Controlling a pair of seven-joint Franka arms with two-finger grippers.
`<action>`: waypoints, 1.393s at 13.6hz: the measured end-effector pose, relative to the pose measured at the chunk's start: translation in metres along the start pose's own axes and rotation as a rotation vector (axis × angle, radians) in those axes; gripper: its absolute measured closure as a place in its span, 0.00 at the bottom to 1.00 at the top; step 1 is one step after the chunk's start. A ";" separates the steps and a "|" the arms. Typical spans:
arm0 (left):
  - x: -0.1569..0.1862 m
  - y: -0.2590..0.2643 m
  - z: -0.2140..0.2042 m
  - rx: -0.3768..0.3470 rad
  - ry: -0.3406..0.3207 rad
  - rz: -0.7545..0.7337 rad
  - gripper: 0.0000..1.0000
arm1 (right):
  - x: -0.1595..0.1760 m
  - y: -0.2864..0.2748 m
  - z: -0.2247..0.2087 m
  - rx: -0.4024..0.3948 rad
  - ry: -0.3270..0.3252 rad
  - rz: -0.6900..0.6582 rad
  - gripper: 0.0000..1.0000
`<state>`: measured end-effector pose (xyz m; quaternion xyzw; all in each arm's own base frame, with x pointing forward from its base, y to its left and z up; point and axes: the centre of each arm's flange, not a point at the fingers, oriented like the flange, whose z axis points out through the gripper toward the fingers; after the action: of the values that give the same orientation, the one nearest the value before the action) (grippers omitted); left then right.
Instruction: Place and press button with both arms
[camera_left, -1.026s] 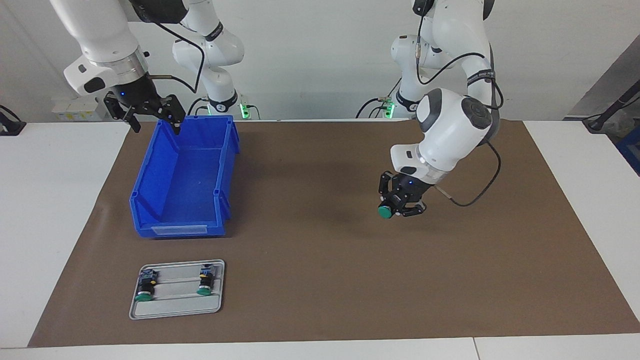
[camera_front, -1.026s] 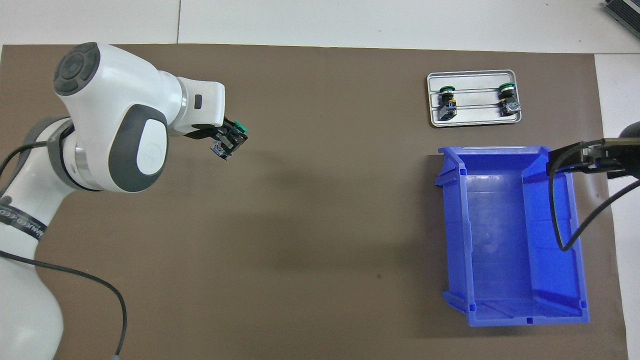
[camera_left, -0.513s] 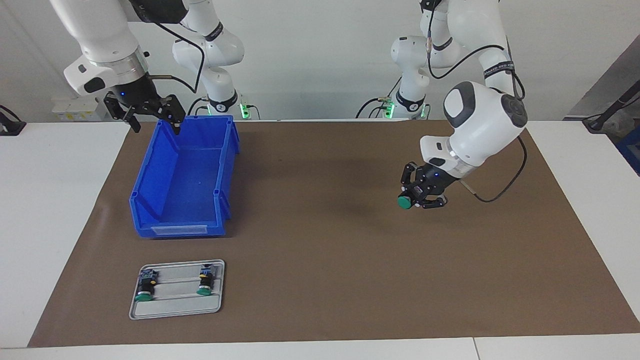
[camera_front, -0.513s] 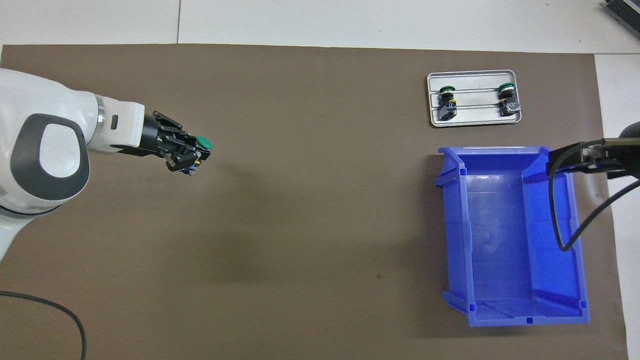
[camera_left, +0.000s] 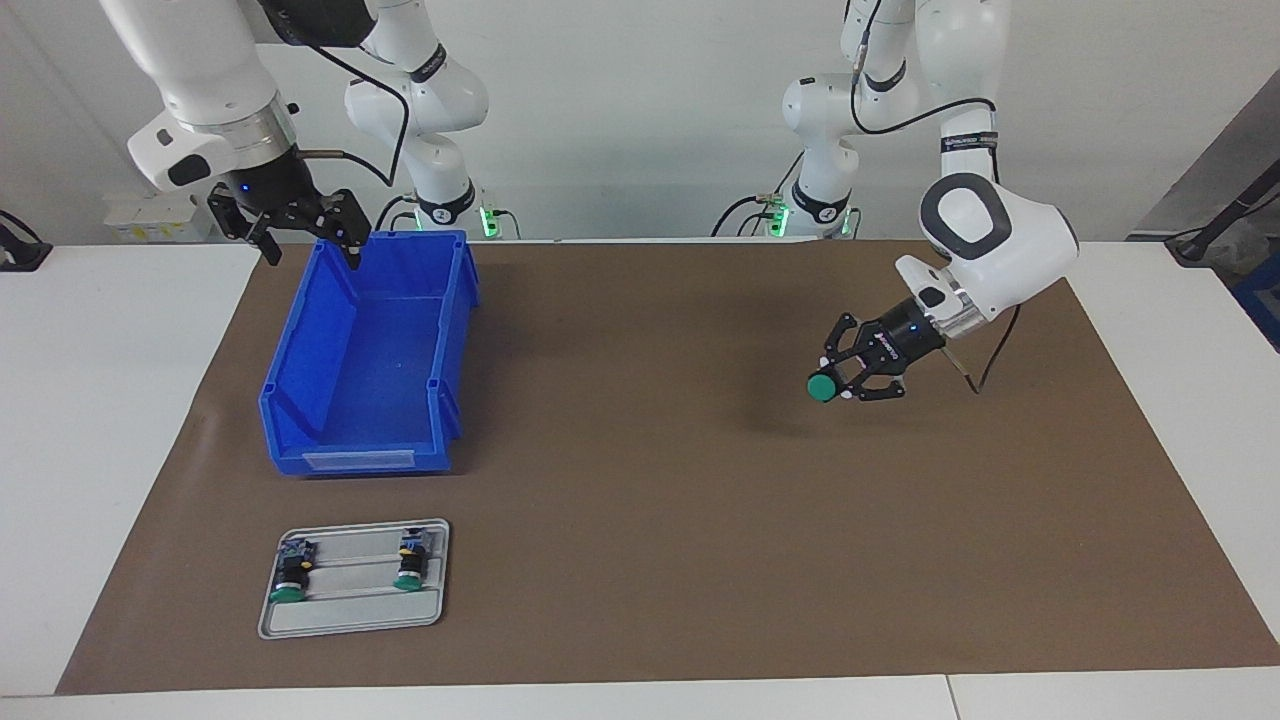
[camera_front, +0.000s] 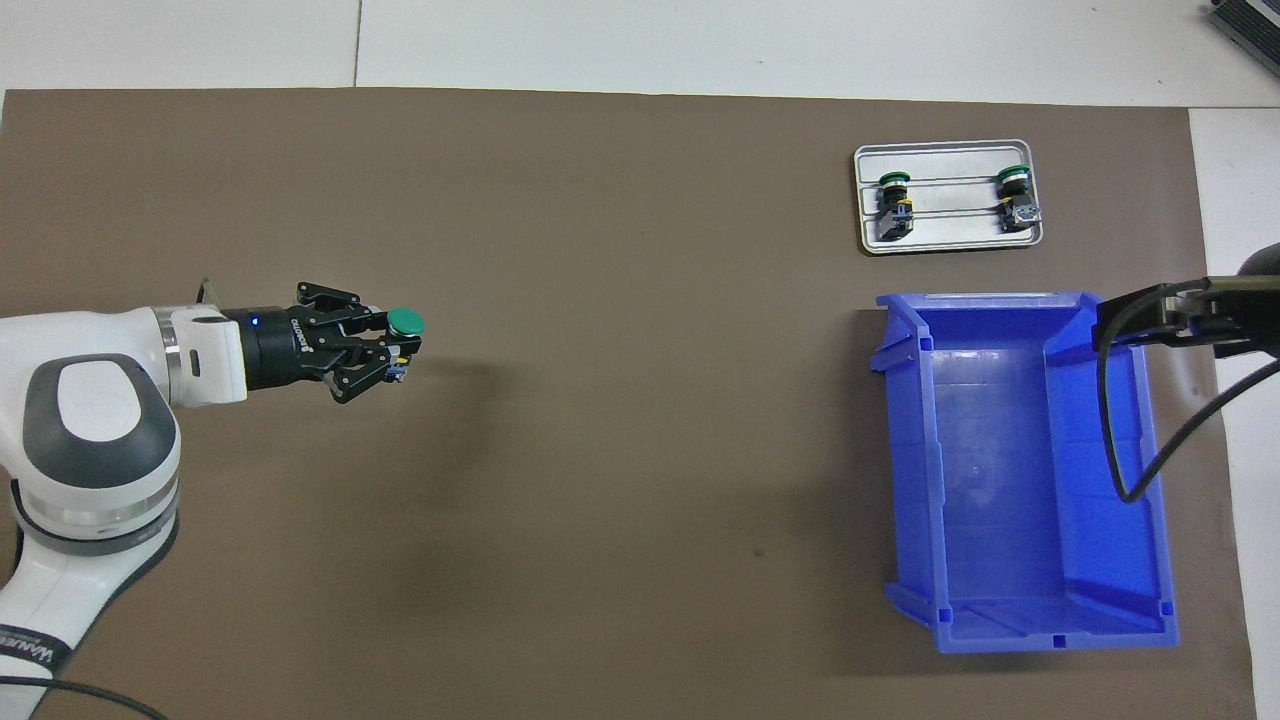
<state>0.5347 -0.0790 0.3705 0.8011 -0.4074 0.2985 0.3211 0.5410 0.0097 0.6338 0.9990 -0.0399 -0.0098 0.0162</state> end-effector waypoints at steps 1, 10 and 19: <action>-0.011 0.007 0.001 0.010 0.058 -0.008 0.67 | 0.000 0.000 0.000 0.000 0.000 0.000 0.00; -0.076 0.021 0.052 0.150 0.428 -0.073 0.67 | 0.000 0.000 0.000 0.000 0.000 0.000 0.00; -0.085 0.008 0.096 0.156 0.538 -0.041 0.67 | 0.000 0.000 0.000 0.000 0.000 0.000 0.00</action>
<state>0.5071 -0.1162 0.2506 0.7235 -0.2670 0.5244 0.3609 0.5409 0.0097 0.6338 0.9990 -0.0399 -0.0098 0.0162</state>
